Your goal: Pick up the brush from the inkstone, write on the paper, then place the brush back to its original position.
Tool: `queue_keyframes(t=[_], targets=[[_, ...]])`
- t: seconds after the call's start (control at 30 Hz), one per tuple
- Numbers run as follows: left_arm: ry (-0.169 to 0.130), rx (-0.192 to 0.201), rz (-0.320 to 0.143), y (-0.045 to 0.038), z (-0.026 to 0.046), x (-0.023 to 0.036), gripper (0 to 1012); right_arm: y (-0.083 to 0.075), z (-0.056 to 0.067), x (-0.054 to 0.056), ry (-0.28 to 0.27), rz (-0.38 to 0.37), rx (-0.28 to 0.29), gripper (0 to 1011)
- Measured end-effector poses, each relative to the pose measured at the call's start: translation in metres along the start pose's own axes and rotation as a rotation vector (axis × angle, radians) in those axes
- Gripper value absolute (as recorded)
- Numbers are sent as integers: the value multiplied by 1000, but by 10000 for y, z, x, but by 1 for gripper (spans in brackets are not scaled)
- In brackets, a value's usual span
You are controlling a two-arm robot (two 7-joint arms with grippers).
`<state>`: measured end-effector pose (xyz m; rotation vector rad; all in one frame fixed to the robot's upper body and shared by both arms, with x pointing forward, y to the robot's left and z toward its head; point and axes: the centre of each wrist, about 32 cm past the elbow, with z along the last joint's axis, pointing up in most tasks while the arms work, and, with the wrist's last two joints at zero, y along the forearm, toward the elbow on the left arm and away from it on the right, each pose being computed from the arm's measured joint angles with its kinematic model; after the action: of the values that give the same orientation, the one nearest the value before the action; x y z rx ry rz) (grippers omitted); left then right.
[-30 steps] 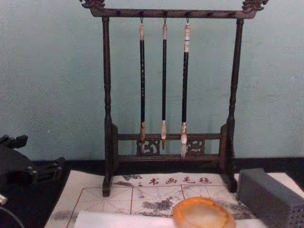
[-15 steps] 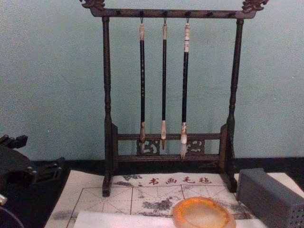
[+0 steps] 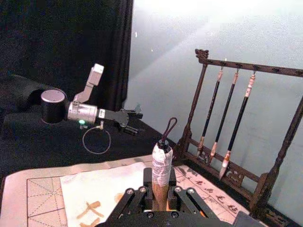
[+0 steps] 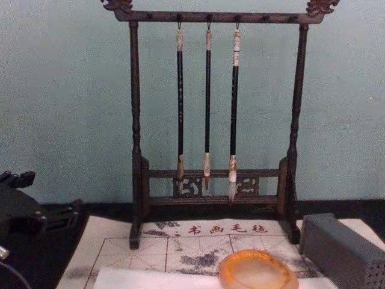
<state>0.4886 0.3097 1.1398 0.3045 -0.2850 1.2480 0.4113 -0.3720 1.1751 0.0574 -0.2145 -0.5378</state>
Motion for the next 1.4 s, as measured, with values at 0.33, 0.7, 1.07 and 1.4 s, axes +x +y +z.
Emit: queue_keyframes(t=[0.33,0.7,1.07,1.4], targets=[[0,0,0,0,0,0,1001,-4,3,-16,2,3,1,187],[0,0,0,0,0,0,1001,-25,24,-43,3,20,-4,187],[0,0,0,0,0,0,1001,-57,54,-68,4,38,-8,187],[0,0,0,0,0,0,1001,-75,83,-81,7,57,-9,187]])
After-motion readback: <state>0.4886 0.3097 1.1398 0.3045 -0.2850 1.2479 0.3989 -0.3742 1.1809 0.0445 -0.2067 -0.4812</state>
